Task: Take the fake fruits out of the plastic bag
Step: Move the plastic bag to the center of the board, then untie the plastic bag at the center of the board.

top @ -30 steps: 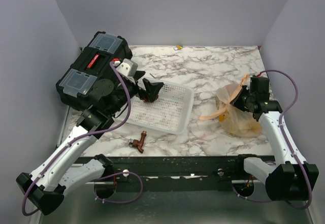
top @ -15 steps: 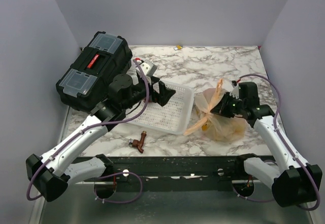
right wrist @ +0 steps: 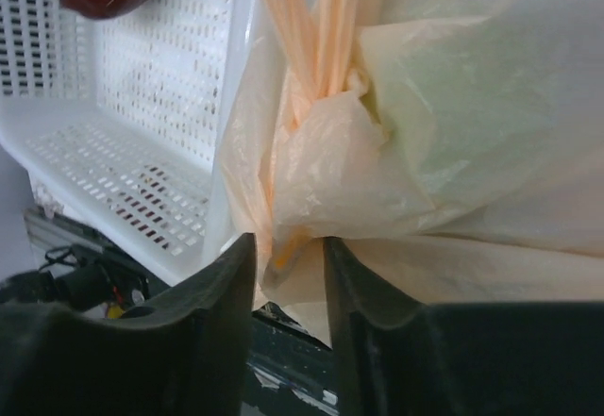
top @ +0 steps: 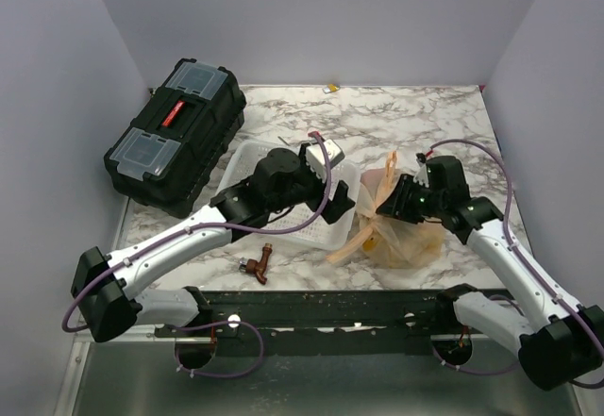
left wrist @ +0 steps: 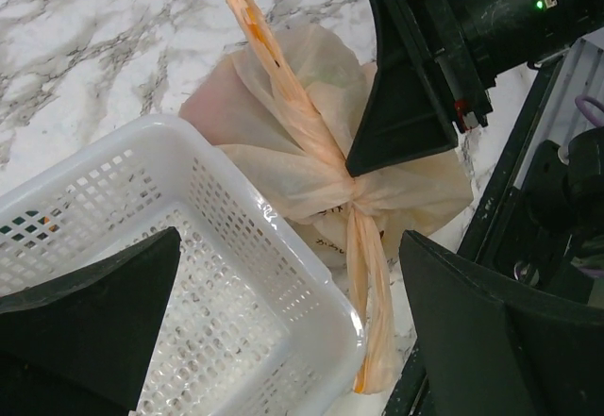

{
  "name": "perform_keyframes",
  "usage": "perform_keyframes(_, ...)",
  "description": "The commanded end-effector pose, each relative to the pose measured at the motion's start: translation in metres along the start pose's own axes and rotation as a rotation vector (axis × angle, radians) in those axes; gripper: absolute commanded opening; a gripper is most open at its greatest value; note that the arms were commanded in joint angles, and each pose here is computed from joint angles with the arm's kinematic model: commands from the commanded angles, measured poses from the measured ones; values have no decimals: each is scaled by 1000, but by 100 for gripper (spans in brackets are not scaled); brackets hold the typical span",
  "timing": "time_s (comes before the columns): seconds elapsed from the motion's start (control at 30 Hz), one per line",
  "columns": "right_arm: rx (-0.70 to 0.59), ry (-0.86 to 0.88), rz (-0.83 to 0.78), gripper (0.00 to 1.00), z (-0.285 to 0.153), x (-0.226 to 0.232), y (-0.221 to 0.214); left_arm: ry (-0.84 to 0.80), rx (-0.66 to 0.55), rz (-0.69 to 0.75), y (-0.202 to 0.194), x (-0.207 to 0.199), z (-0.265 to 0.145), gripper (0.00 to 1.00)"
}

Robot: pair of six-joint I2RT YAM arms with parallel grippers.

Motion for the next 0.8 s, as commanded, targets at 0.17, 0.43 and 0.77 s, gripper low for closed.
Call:
perform_keyframes(0.17,-153,-242,61,66,-37,-19,-6,52,48,86,-9,-7,19,98)
perform_keyframes(0.43,-156,-81,54,71,-34,-7,-15,24,134,41,-20,-11,31,93)
perform_keyframes(0.77,-62,-205,83,97,-17,-18,-14,54,188,-91,-23,-14,43,89)
Point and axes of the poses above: each gripper's point midway between its finger pads, its own z axis out along the fingers, its own x axis along the line the jaws close on, y = z × x, the point moved 7 cm from there along -z, back along the fingers, and after that the axes turned 10 degrees about -z, right-handed, at the moved point
